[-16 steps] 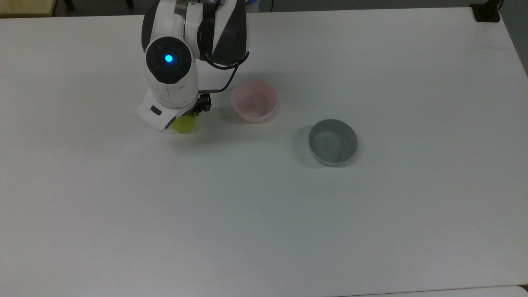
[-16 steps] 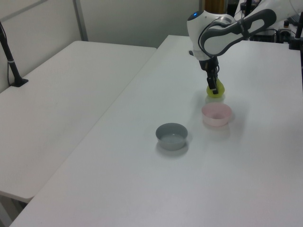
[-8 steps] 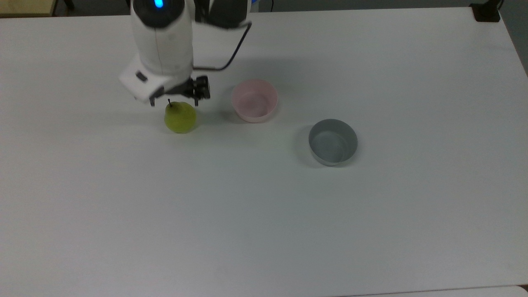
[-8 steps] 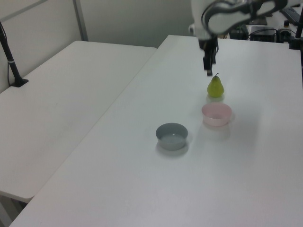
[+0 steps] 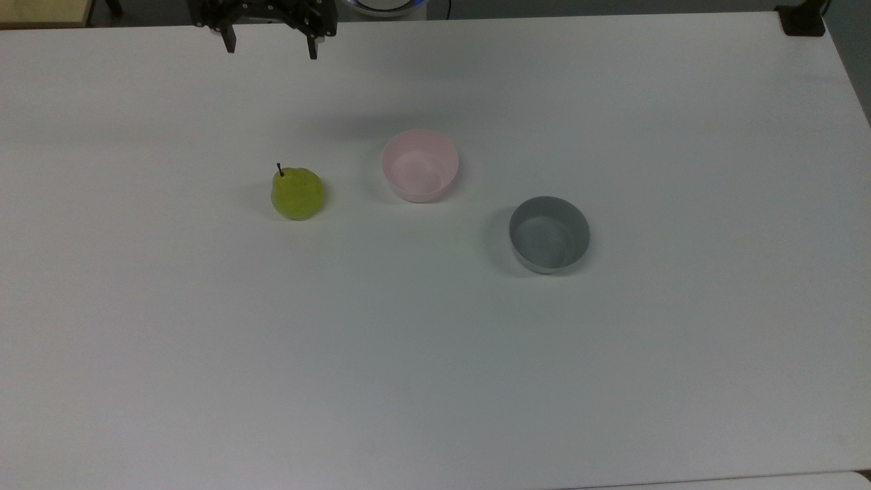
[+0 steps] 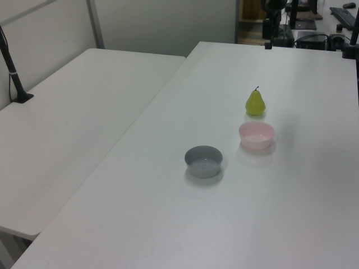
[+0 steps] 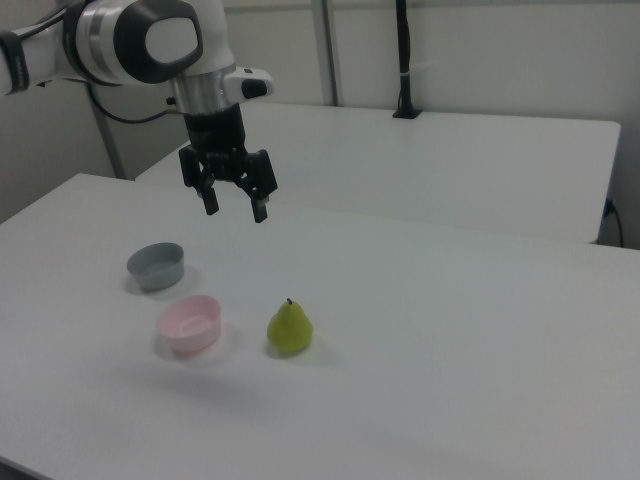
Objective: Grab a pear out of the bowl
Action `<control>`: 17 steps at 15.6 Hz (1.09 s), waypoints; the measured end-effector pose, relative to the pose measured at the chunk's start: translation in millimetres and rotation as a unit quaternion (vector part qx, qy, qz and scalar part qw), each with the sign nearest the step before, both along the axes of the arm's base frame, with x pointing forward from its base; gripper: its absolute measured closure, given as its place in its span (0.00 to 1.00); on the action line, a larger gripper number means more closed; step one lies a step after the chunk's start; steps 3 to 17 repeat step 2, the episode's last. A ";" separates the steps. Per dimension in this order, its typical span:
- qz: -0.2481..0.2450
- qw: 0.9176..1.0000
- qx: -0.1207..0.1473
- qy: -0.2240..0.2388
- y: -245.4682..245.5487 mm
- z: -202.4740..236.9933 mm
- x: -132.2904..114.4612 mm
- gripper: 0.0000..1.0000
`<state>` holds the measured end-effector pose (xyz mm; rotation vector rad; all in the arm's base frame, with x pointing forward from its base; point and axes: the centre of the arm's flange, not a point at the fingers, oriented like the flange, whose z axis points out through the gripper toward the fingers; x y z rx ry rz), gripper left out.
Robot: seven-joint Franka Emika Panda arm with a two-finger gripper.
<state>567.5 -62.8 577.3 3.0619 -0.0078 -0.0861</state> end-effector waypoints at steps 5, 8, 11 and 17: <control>-0.009 1.000 0.000 0.006 0.1 -5.3 -1.3 0.00; -0.009 1.000 0.000 0.006 0.1 -5.3 -1.3 0.00; -0.009 1.000 0.000 0.006 0.1 -5.3 -1.3 0.00; -0.009 1.000 0.000 0.006 0.1 -5.3 -1.3 0.00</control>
